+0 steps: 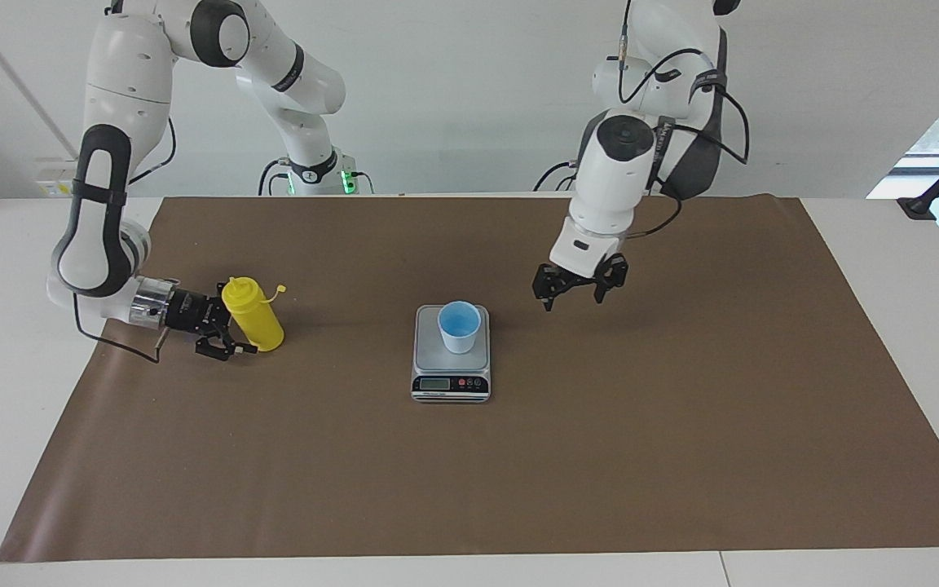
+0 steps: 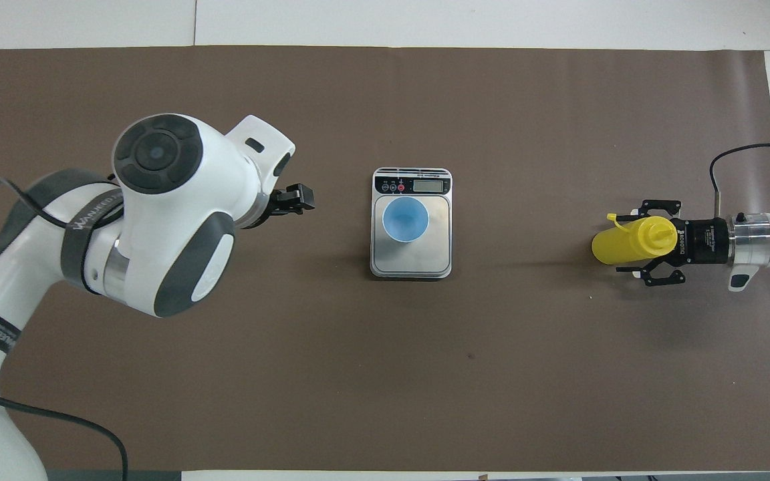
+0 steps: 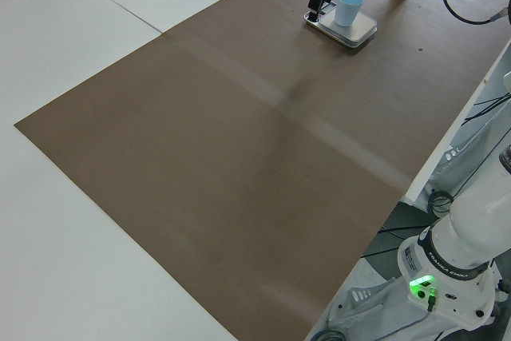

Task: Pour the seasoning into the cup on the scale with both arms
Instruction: 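Release the cup with the left gripper while the right gripper lifts the bottle, then tilt the yellow bottle over the cup with the right gripper to pour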

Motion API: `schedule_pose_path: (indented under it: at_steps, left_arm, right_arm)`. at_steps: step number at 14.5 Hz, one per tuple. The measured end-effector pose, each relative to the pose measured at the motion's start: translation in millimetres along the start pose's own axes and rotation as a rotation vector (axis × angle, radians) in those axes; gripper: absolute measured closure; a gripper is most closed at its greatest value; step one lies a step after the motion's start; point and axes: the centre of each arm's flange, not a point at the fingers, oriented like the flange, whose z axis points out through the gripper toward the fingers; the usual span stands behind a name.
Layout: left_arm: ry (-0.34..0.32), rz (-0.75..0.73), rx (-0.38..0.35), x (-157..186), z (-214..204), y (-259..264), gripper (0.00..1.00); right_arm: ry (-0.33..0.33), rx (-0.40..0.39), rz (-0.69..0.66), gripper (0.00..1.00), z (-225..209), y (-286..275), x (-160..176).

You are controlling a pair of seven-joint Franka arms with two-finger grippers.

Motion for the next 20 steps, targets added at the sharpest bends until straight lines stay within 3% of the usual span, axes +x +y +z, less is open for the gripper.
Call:
schedule_pose_path:
  at_steps: [2,5,9,11,17,20]
  left_arm:
    - [-0.002,0.019,0.005,15.9,-11.2,-41.8,0.0]
    - [0.0,0.045,0.009,28.9,-33.7,-97.9,0.0]
    - [-0.01,0.099,0.016,27.9,-76.5,-170.8,0.0]
    - [-0.027,0.105,0.02,24.0,-98.3,-193.6,0.0]
    - [-0.061,0.108,0.023,21.7,-145.0,-227.3,0.0]
    - [-0.075,0.104,0.024,19.7,-153.9,-233.5,0.0]
  right_arm:
    - [0.002,-0.008,-0.004,0.04,5.1,-1.2,-2.4]
    - [0.003,-0.007,-0.005,0.34,5.5,-1.3,-3.2]
    - [0.014,0.003,0.008,0.35,1.9,-6.5,-9.7]
    - [0.048,0.001,0.044,0.35,4.1,-23.0,-40.7]
    - [0.405,0.015,0.057,0.35,67.7,-67.8,-178.2]
    - [0.563,0.089,0.114,0.35,107.6,-85.8,-239.8]
